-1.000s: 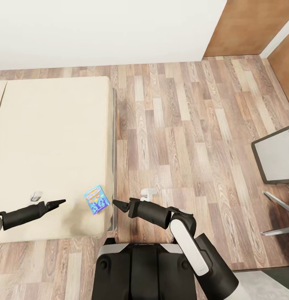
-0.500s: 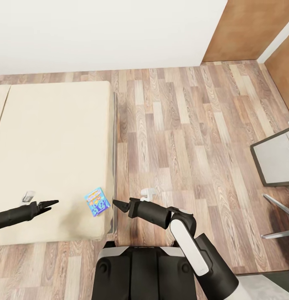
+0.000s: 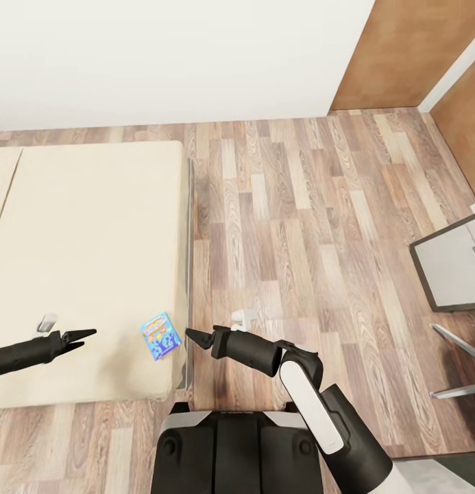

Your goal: Put all the toys in the child's room - the three board games (two on the bed and one on the table), the two jigsaw puzzles on the table, and the tennis ball on the table - inside the toy box on the table in the child's room.

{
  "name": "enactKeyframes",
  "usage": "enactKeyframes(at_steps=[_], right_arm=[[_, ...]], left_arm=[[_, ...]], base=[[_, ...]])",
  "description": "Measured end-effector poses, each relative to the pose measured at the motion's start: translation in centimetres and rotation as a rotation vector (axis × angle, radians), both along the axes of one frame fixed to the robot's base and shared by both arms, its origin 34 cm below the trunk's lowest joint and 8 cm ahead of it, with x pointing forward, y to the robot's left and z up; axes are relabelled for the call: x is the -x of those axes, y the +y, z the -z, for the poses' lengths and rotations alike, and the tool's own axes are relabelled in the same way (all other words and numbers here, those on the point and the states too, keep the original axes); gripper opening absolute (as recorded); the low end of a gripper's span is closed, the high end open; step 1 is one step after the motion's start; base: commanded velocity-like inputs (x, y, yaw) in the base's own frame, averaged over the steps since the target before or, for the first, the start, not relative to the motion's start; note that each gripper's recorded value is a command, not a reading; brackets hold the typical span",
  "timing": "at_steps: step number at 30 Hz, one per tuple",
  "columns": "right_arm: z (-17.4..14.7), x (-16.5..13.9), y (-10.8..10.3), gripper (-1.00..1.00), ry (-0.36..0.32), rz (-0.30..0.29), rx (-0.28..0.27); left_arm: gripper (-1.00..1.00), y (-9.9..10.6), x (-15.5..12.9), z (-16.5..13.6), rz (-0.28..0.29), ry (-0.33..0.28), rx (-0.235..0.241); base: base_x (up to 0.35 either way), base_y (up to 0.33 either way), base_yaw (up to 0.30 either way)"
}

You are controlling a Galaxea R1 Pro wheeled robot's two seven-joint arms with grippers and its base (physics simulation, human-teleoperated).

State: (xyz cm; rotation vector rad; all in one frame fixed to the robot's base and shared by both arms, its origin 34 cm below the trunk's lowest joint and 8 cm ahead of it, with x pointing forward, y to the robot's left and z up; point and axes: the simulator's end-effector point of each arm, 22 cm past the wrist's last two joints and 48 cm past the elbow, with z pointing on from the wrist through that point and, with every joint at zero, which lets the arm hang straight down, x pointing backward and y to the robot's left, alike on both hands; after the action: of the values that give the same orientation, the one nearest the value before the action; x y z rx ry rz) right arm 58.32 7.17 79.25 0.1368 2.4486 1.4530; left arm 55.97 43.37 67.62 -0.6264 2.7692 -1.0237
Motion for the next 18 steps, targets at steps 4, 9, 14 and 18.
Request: enactKeyframes(at_steps=[4, 9, 14, 18], right_arm=[[-0.3, -0.1, 0.1, 1.00, -0.006, -0.001, 0.000], [-0.7, -0.3, 0.0, 1.00, -0.014, -0.001, -0.001], [-1.1, -0.4, 0.0, 1.00, -0.023, -0.001, -0.002], [-1.4, -0.6, 0.1, 1.00, -0.029, -0.001, -0.002]], left_arm=[[1.00, -0.1, -0.3, -0.4, 0.000, -0.003, 0.002], [1.00, -0.2, -0.6, -0.8, 0.001, -0.009, 0.004], [1.00, -0.2, -0.8, -1.2, 0.003, -0.015, 0.003], [1.00, 0.0, -1.1, -1.5, 0.003, -0.022, 0.001]], base=[[0.000, 0.000, 0.000], [0.000, 0.000, 0.000], [0.000, 0.000, 0.000], [0.000, 0.000, 0.000]])
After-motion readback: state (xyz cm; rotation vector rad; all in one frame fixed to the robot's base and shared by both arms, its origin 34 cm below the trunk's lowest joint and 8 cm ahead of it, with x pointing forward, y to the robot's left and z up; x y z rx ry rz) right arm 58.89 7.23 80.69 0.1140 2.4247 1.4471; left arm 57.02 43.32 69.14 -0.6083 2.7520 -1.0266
